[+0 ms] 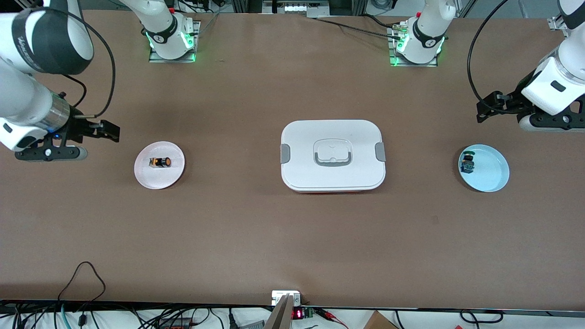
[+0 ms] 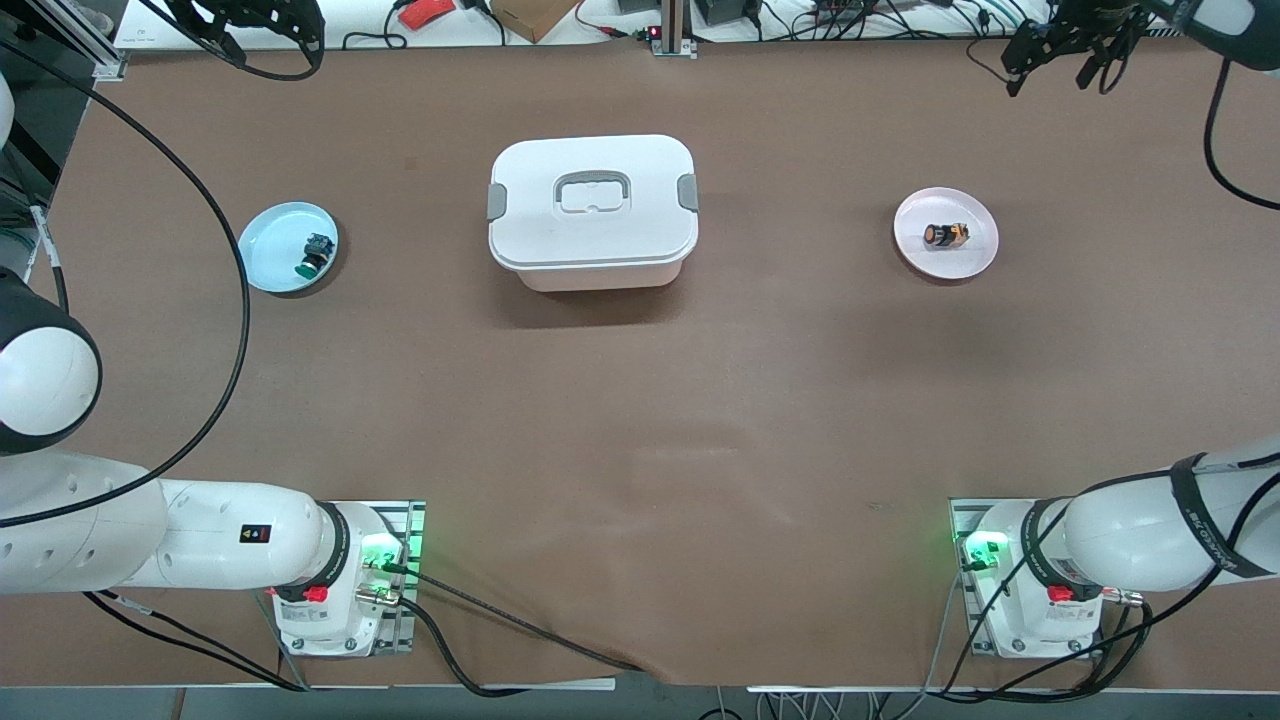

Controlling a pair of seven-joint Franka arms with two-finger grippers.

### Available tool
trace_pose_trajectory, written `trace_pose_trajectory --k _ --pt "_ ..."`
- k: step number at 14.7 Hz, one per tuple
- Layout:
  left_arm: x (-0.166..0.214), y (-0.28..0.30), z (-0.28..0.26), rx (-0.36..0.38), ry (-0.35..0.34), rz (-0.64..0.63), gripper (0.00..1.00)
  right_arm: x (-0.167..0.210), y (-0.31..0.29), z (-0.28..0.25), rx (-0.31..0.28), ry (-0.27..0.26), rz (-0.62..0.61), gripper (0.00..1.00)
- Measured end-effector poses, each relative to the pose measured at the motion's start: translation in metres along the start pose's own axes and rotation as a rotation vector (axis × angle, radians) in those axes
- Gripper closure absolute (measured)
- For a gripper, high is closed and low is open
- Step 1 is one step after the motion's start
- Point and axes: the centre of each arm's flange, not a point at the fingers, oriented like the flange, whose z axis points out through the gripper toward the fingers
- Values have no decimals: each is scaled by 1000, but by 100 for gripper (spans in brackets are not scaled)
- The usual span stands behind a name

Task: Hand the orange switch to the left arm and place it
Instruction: 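Lower the open right gripper over the orange switch on the plate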

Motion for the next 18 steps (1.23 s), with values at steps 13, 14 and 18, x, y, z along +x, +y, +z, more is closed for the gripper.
trace_pose_trajectory --k 13,14,18 --pt "0 4 0 0 0 7 0 6 -5 154 78 -70 44 0" --pt "0 4 0 0 0 8 0 3 0 167 86 -65 59 0" --pt "0 4 0 0 0 8 0 -8 5 208 89 -52 80 0"
